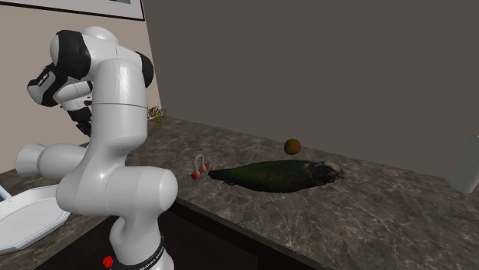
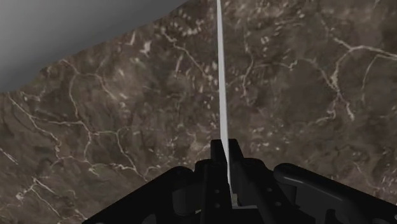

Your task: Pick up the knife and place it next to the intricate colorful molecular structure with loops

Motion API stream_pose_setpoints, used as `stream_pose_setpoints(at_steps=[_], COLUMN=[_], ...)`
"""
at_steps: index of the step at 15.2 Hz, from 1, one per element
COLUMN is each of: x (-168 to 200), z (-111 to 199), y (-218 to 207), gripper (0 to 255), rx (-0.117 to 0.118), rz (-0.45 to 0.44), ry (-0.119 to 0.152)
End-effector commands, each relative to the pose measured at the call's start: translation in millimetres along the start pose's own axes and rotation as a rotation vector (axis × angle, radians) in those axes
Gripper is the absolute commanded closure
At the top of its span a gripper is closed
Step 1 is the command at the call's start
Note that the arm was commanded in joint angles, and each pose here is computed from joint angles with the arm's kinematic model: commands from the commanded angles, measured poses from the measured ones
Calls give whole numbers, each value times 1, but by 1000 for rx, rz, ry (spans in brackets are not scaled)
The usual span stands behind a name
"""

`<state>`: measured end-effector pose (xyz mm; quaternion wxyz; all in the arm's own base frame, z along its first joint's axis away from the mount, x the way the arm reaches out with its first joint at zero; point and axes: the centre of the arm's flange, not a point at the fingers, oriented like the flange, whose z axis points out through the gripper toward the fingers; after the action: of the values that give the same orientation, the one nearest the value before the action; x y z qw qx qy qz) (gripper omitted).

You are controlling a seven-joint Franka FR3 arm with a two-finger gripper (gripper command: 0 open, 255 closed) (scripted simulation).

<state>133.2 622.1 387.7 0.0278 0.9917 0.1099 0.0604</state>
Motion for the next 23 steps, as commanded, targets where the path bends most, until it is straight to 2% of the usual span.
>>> stream_pose_setpoints(at_steps=[1,8,15,16,21,23], x=[-2,-6,-6,-6,-6,-6], z=[12,49,49,49,49,23], y=[-1,-4,-4,-4,-4,-4], gripper=[255,255,255,0,0,0], rx=[0,0,0,0,0,0], rz=[-1,-1,-1,-1,-1,-1], ry=[-1,-1,-1,-1,-1,-1])
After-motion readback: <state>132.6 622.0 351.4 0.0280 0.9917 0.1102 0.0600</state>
